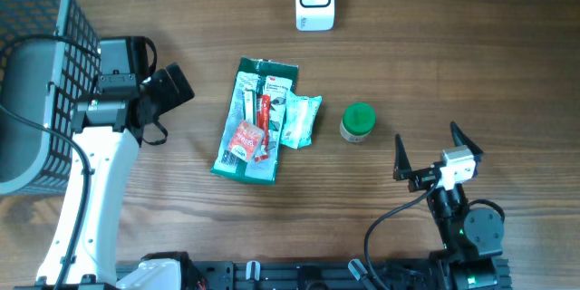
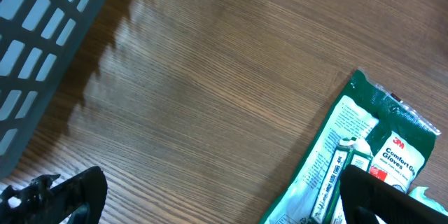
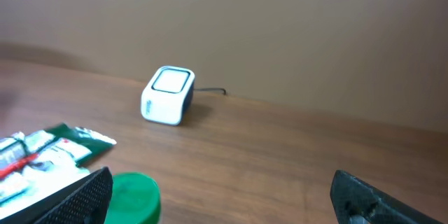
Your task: Scan the item barcode
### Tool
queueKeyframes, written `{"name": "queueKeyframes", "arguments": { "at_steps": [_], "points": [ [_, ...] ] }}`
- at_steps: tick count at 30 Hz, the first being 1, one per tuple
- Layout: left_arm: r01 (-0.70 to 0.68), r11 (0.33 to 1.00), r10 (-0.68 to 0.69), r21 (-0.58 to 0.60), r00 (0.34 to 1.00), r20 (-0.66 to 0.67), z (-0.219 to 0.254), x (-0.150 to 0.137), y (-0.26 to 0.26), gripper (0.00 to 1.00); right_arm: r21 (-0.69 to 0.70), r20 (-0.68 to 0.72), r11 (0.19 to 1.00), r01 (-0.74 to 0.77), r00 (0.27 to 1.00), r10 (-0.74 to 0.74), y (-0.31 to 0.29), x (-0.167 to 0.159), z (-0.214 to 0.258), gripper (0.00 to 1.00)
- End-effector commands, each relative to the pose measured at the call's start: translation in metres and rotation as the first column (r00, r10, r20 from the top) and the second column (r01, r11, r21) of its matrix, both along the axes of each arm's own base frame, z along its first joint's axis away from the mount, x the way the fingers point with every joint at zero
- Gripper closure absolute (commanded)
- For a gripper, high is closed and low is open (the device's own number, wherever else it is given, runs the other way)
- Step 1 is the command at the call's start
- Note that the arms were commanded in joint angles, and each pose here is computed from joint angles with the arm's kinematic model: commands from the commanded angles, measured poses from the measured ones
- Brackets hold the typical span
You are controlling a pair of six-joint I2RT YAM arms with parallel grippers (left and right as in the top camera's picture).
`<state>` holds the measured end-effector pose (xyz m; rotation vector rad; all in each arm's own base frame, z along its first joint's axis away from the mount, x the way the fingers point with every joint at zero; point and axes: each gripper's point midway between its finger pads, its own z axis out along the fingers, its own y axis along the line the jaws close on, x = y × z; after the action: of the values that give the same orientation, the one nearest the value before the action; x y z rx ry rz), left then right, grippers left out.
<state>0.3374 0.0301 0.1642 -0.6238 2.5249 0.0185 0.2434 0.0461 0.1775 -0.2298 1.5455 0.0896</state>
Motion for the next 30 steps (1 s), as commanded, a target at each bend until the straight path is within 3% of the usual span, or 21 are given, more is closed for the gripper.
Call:
{"name": "queueKeyframes", "arguments": {
  "at_steps": [1,7,17,25,30],
  "points": [
    [0.001,1.0,-0.001,0.013,1.0,0.0,0.001,0.001,0.003,0.0,0.045,-0.004,0.996,-0.071,0.997,0.071,0.012,-0.003,0.001,0.0],
    [0.001,1.0,-0.001,0.013,1.0,0.0,0.001,0.001,0.003,0.0,0.168,0.019,0.983,-0.073,0.997,0.071,0.01,-0.009,0.035,0.0],
    [0.001,1.0,-0.001,0.013,1.0,0.0,0.001,0.001,0.003,0.0,0.161,-0.053,0.987,-0.008,0.998,0.017,0.0,-0.016,0.121,0.0],
    [0.001,1.0,-0.001,0.013,1.0,0.0,0.001,0.001,0.003,0.0,0.121,-0.31,0.992,0.023,0.95,0.016,0.004,0.001,0.162,0.0],
    [0.001,1.0,-0.001,0.014,1.0,0.0,0.001,0.001,0.003,0.0,0.108,-0.524,0.994,-0.004,0.85,0.061,0.016,0.016,0.183,0.0]
  ]
}}
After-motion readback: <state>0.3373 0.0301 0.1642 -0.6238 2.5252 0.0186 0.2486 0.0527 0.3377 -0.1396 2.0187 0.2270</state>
